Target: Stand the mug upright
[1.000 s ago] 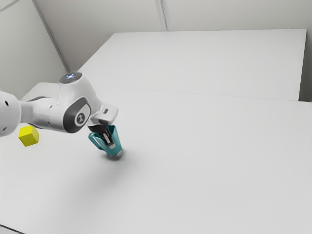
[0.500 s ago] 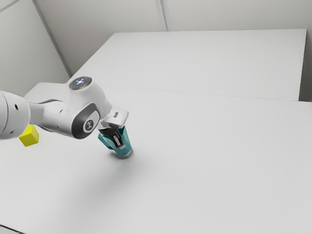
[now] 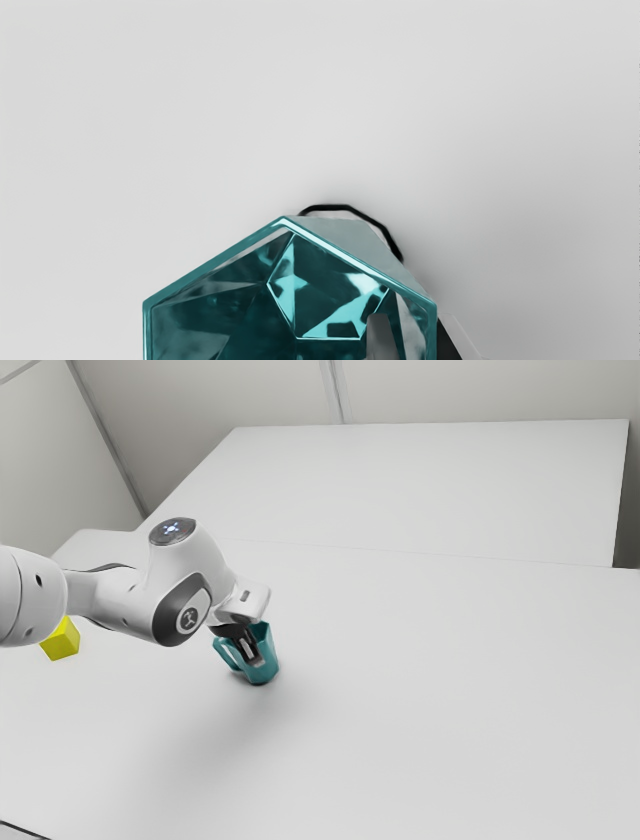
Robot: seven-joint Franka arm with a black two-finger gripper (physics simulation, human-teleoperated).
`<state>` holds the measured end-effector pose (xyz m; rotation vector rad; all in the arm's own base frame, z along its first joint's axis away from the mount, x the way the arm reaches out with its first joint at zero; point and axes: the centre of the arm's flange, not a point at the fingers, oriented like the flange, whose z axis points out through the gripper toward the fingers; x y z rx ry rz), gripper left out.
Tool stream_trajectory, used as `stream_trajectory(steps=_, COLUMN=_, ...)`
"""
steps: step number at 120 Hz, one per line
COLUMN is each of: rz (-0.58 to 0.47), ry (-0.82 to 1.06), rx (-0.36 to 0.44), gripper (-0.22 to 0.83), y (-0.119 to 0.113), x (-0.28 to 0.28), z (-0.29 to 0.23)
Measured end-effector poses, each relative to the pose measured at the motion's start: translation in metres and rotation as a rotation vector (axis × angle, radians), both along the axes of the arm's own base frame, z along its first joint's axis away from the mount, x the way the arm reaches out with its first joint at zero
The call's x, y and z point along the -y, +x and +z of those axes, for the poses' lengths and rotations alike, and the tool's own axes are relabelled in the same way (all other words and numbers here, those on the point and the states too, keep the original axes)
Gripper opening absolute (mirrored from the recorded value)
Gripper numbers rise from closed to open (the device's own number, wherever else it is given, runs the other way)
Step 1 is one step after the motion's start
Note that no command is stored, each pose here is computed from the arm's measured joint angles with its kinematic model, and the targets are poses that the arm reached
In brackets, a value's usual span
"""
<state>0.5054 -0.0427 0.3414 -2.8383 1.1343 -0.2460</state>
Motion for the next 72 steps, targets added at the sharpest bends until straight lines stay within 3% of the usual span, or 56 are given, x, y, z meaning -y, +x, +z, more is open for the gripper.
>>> stream_trajectory(steps=35, rz=0.011, ry=-0.002, rx=0.005, gripper=0.19, y=0.001, x=-0.003, z=0.003)
stream_trajectory(steps=72, rz=0.004, ry=-0.013, rx=0.038, gripper=0.27, y=-0.002, x=0.006, z=0.027)
